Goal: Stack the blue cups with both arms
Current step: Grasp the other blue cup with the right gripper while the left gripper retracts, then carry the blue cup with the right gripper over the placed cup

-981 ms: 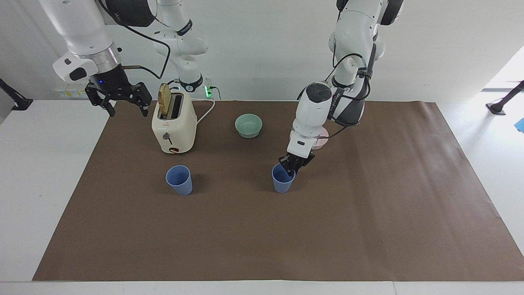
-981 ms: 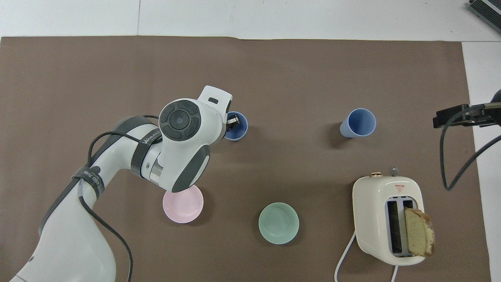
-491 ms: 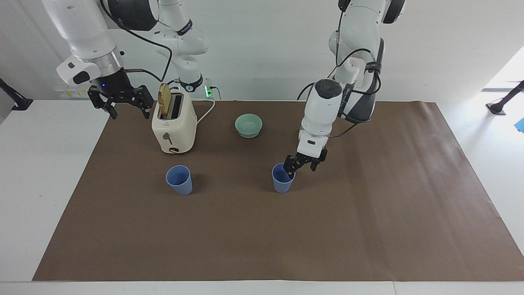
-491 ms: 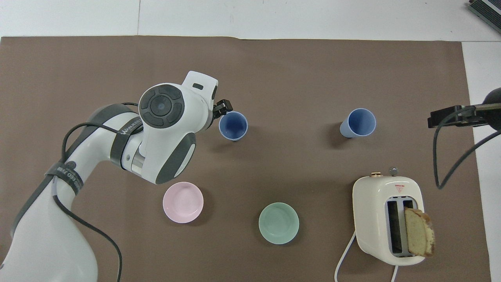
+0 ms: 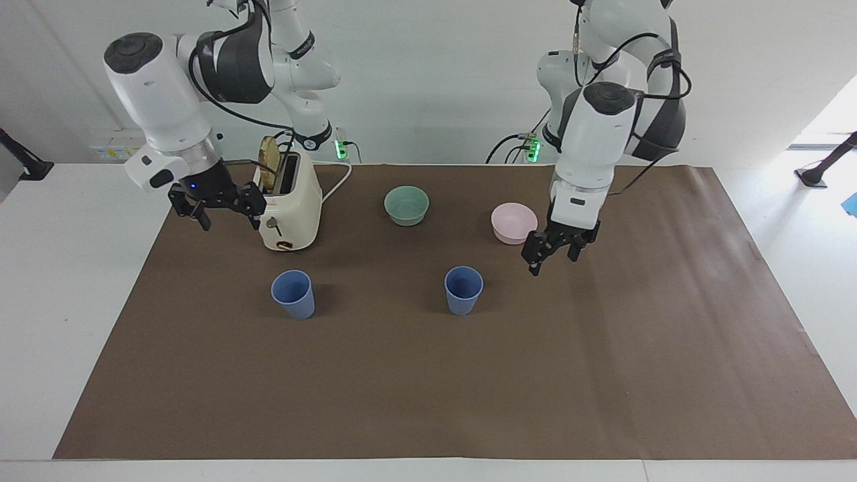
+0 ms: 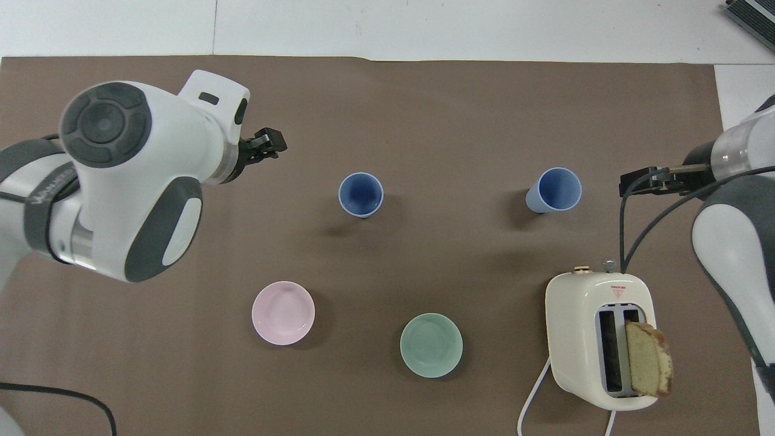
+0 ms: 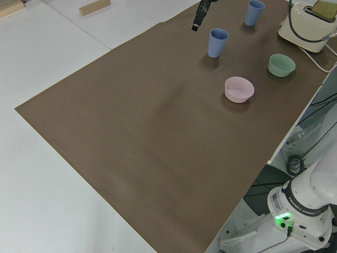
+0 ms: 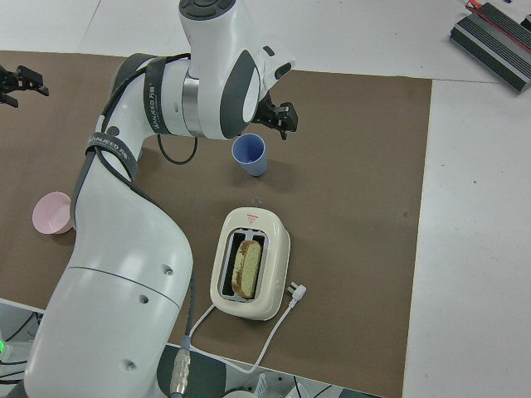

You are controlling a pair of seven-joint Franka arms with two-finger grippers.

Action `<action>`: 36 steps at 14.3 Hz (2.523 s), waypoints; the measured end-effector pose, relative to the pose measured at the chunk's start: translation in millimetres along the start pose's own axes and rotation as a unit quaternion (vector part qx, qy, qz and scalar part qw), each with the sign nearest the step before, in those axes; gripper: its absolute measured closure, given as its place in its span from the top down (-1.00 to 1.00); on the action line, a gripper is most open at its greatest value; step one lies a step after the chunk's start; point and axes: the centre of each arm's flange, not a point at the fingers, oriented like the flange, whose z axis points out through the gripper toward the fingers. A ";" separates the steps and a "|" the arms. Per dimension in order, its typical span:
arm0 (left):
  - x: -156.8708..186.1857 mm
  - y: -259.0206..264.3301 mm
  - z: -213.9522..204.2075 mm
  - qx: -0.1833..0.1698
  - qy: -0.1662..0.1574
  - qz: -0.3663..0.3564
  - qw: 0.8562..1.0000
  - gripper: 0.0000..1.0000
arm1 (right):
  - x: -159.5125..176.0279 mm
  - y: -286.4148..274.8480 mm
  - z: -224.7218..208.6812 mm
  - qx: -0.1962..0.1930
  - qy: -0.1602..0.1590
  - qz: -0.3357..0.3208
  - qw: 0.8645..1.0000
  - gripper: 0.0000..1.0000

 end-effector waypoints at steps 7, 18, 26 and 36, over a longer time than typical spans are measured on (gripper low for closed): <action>33.7 -94.0 -30.9 0.016 -0.039 0.099 0.994 1.00 | 27.2 -16.1 98.8 0.000 0.012 -0.012 1.000 1.00; 33.3 -168.9 -122.0 0.028 -0.077 0.198 0.977 1.00 | 38.3 -26.6 150.7 0.000 0.007 -0.019 1.000 0.59; 23.7 -170.8 -157.3 0.029 -0.082 0.198 0.976 1.00 | 41.3 -30.4 145.2 0.003 0.014 -0.019 1.000 -0.89; 20.2 -167.3 -163.2 0.005 -0.081 0.192 0.978 1.00 | 58.2 -155.3 47.0 0.065 0.039 0.106 0.992 -0.89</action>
